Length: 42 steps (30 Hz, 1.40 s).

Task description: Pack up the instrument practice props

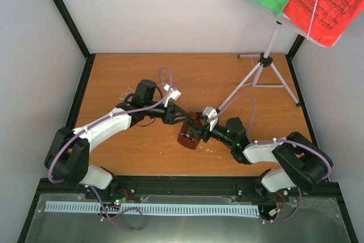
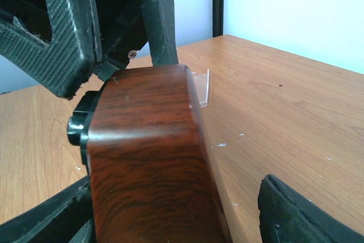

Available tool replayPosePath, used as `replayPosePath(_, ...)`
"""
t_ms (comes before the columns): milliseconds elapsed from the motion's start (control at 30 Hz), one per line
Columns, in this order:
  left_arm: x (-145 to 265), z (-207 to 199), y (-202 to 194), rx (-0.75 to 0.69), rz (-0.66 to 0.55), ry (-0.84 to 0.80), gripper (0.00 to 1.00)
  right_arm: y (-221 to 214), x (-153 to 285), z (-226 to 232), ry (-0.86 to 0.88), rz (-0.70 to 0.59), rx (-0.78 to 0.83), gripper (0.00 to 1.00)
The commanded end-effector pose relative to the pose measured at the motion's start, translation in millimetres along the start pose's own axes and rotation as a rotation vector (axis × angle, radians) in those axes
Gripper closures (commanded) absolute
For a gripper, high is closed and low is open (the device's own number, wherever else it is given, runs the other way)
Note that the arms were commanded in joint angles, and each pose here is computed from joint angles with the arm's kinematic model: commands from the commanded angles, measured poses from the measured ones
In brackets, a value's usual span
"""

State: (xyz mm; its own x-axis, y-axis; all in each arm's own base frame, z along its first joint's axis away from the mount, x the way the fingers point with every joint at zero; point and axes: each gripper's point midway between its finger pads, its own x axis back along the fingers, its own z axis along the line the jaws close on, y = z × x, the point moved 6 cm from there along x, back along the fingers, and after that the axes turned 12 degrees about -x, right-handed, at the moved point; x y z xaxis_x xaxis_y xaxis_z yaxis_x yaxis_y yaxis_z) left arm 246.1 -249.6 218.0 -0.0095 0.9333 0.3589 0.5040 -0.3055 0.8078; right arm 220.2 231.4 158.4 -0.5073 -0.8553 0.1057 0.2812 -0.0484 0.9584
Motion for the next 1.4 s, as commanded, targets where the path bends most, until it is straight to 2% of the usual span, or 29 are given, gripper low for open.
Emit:
replayPosePath(0, -1.1, -1.9, 9.8, -0.018, -0.013, -0.018, 0.56, 7.9, -1.2, -2.0, -0.035, -0.026, 0.019, 0.29)
replayPosePath(233, -1.1, -1.3, 9.8, -0.02, -0.011, -0.012, 0.56, 6.7, 3.3, -4.6, -0.064, -0.048, 0.015, 0.25)
replayPosePath(533, -1.4, -1.3, 9.5, -0.019, -0.011, -0.016, 0.56, 6.4, 5.1, -5.8, -0.076, -0.061, 0.013, 0.27)
replayPosePath(933, -1.8, -4.6, 9.8, -0.028, -0.014, -0.05, 0.54, 7.5, -3.0, -7.8, -0.078, -0.032, 0.011, 0.23)
replayPosePath(1100, 2.3, -7.1, 13.9, -0.056, -0.026, -0.023, 0.4, 10.9, -1.1, -4.2, -0.057, -0.041, 0.021, 0.11)
replayPosePath(1200, 7.3, -8.5, 17.8, -0.088, -0.043, 0.024, 0.26, 14.5, 2.4, -0.2, -0.038, -0.054, 0.033, 0.01)
replayPosePath(1267, 11.6, -10.8, 21.4, -0.117, -0.06, 0.053, 0.17, 18.1, 6.1, 1.3, -0.039, -0.072, 0.035, 0.0)
replayPosePath(1367, 17.9, -12.4, 24.4, -0.162, -0.085, 0.108, 0.11, 28.0, 13.8, 4.8, -0.043, -0.115, 0.04, 0.0)
